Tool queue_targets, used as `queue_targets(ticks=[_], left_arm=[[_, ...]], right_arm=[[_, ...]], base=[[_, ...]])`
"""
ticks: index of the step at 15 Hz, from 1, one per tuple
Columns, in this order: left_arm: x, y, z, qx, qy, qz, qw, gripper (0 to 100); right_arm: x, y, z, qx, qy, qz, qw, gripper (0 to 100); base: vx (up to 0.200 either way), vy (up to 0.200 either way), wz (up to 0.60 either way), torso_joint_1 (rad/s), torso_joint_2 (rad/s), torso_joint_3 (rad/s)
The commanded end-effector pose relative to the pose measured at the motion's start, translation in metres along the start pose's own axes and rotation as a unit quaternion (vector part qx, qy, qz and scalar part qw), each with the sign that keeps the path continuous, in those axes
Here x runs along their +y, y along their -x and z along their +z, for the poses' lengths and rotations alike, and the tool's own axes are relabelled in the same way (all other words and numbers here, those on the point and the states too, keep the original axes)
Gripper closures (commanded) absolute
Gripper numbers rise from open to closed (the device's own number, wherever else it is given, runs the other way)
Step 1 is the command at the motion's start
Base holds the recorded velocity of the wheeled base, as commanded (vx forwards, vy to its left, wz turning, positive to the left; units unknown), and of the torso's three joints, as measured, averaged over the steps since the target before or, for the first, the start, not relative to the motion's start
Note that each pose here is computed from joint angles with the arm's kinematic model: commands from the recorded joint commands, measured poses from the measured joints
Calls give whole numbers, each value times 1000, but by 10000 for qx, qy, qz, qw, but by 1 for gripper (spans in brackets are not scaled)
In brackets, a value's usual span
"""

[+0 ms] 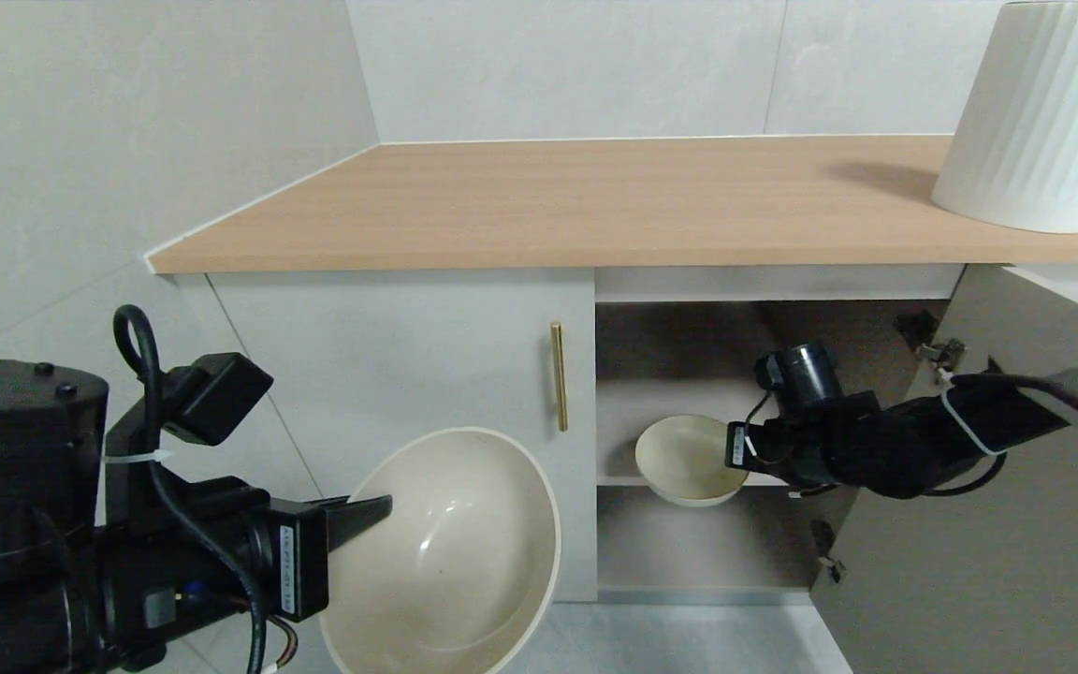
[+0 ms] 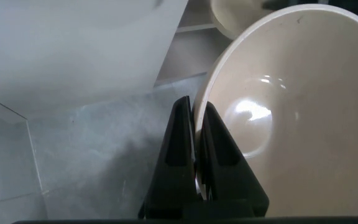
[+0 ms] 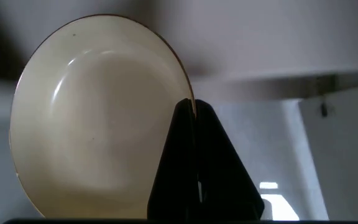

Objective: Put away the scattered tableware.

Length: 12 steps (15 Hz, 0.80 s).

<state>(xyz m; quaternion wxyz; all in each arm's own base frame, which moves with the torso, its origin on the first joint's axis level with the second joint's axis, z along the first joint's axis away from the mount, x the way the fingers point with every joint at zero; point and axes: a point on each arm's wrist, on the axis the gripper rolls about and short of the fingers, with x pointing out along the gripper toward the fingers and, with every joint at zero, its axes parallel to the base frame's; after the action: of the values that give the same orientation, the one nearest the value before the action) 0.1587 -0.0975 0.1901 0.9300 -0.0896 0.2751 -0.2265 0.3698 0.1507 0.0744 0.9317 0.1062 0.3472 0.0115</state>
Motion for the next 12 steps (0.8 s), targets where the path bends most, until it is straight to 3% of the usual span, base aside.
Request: queue_targets(ticks=[1, 12], left_arm=[[0, -2, -1, 47, 3, 8, 10000, 100], [1, -5, -2, 98, 4, 25, 9999, 100]], right_arm=[[-12, -43, -6, 56, -102, -394, 9992, 100], [-24, -95, 8, -635, -543, -1338, 9875, 100]], base=[[0, 0, 0, 0, 0, 0], [0, 0, 0, 0, 0, 0]])
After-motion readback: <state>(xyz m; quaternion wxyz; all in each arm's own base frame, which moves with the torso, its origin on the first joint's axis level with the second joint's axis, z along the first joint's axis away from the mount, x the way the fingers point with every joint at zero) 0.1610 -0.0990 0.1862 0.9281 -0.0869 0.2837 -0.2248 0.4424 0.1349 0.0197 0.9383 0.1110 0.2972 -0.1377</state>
